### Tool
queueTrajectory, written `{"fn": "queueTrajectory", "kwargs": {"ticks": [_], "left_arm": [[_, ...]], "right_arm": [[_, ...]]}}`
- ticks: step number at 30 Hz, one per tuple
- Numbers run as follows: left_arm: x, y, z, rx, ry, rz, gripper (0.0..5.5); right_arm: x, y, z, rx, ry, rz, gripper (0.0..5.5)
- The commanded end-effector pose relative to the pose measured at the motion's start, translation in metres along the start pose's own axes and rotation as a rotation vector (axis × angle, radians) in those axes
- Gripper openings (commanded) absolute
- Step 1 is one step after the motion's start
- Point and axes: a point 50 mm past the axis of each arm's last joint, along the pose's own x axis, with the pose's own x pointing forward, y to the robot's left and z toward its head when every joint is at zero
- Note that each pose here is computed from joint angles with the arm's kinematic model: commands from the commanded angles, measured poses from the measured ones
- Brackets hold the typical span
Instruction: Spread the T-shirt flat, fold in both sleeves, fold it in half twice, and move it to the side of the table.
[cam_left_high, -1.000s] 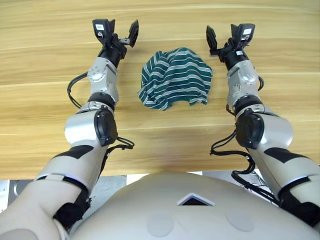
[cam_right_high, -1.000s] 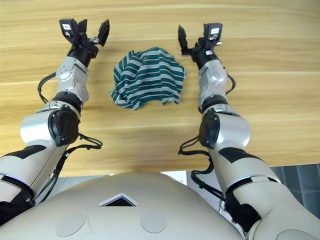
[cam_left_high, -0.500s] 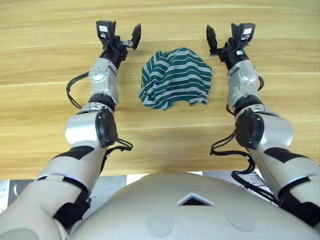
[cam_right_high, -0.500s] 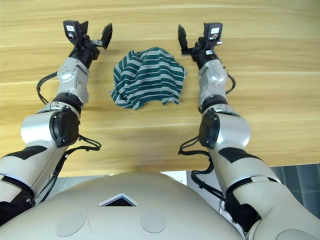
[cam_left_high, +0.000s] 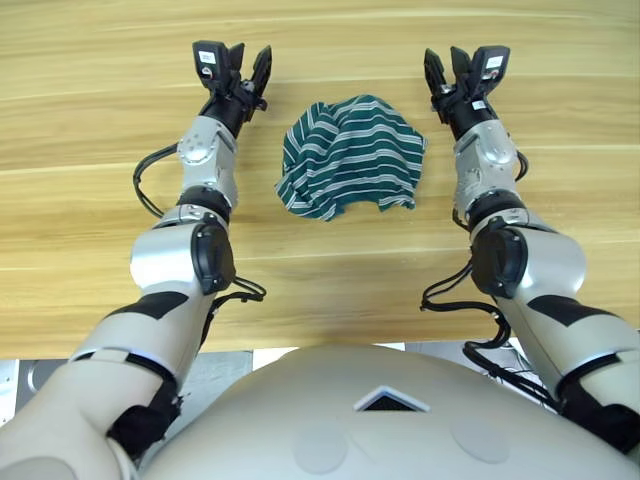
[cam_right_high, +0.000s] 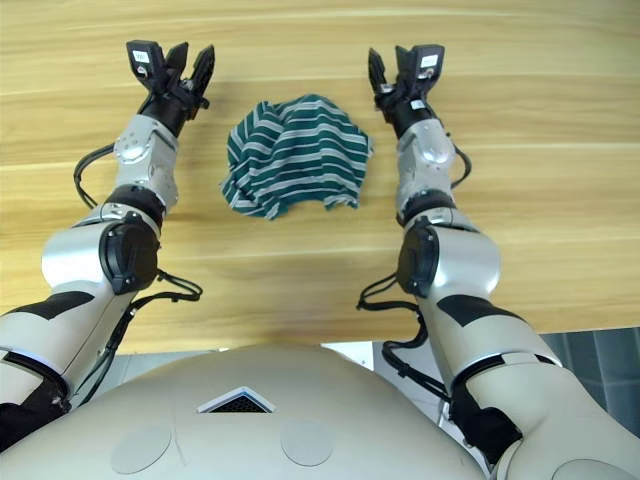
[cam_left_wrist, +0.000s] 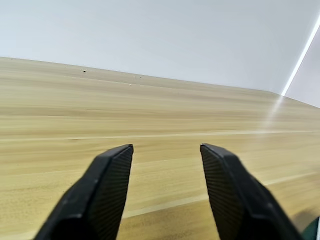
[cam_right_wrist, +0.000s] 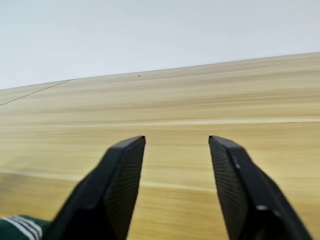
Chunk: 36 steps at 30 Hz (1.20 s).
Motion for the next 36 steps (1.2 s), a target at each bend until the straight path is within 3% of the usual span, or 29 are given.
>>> {"fn": "queueTrajectory", "kwargs": {"ticks": [1, 6, 9, 21, 25, 28, 31, 36], "left_arm": [[-0.002, 0.001, -0.001, 0.002, -0.001, -0.003, 1.86], [-0.002, 0.002, -0.002, -0.005, 0.003, 0.007, 1.07], [-0.002, 0.004, -0.002, -0.007, 0.01, 0.029, 1.53], [-0.002, 0.002, -0.002, -0.002, 0.007, 0.023, 3.51], [-0.001, -0.001, 0.0, -0.061, -0.029, -0.015, 3.77], [-0.002, -0.008, 0.013, -0.089, -0.17, -0.199, 3.77], [-0.011, -0.013, 0.031, 0.051, -0.3, -0.437, 3.77], [-0.052, -0.018, 0.038, 0.412, -0.311, -0.87, 3.77]], "right_arm": [[0.003, 0.0, 0.008, -0.018, -0.026, 0.003, 1.65], [0.003, 0.0, 0.007, -0.016, -0.025, 0.007, 0.78], [0.004, 0.001, 0.006, 0.013, -0.019, 0.011, 0.56], [0.003, 0.002, 0.005, 0.0, -0.024, 0.038, 2.63], [0.001, 0.004, 0.009, -0.013, -0.061, 0.109, 2.92], [-0.011, 0.004, 0.03, -0.141, -0.227, 0.356, 2.92], [-0.041, 0.005, 0.04, -0.374, -0.319, 0.639, 2.92], [-0.102, -0.003, 0.029, -0.69, -0.167, 0.952, 2.92]]}}
